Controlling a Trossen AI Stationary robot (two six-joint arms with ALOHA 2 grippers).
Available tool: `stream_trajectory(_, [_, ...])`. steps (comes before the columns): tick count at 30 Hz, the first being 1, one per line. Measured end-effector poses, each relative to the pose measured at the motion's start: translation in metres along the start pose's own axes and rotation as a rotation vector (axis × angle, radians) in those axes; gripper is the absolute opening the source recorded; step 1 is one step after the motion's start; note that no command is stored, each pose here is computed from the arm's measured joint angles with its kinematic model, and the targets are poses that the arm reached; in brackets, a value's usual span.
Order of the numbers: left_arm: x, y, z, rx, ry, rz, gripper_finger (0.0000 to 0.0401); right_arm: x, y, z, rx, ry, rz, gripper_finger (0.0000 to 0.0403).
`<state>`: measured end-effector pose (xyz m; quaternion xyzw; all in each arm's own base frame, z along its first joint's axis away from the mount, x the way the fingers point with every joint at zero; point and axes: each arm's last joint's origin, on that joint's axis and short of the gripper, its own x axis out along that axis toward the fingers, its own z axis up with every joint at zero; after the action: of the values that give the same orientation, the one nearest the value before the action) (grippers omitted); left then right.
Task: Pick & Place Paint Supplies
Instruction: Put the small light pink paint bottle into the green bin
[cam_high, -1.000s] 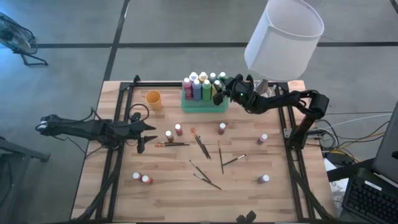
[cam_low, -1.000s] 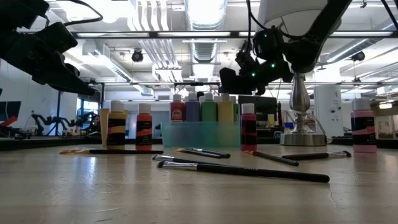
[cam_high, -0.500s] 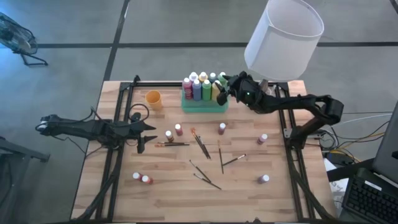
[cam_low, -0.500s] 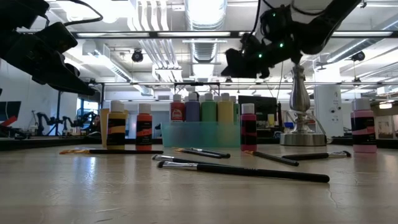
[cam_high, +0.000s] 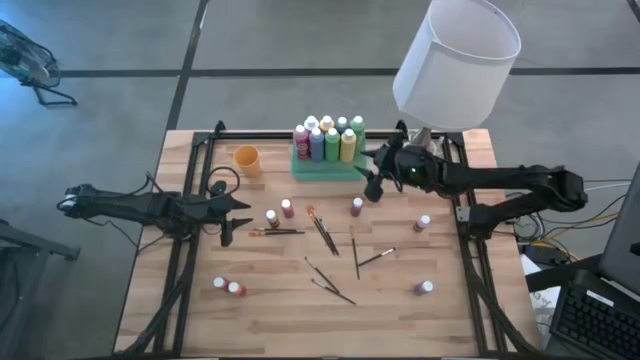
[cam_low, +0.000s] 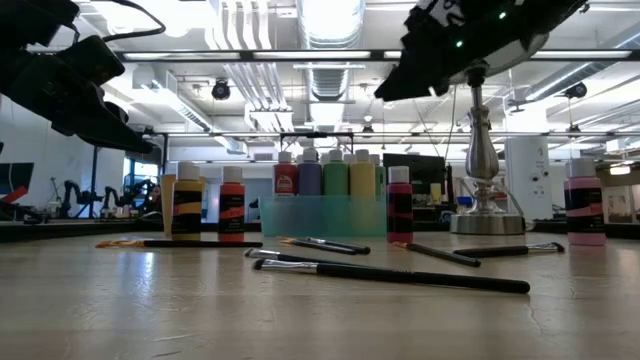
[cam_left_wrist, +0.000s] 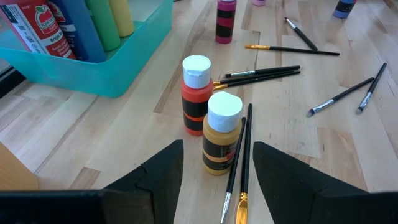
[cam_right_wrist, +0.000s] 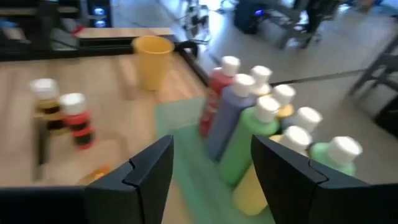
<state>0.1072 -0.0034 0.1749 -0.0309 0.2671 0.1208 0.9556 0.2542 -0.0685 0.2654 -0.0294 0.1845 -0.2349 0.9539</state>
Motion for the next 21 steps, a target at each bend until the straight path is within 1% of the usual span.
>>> stream_trajectory(7, [0.000,0.000,0.000,0.000,0.000,0.000,0.0200,-0.024,0.017,0.003,0.028,0.015,0.090,0.0197])
stream_trajectory(16, [0.000,0.000,0.000,0.000,0.000,0.000,0.0200,-0.041,0.039,0.002,0.026,0.041,0.191,0.0183])
stream_trajectory(21, [0.000,0.000,0.000,0.000,0.000,0.000,0.0200,-0.051,0.044,0.001,0.057,0.066,0.223,0.0181])
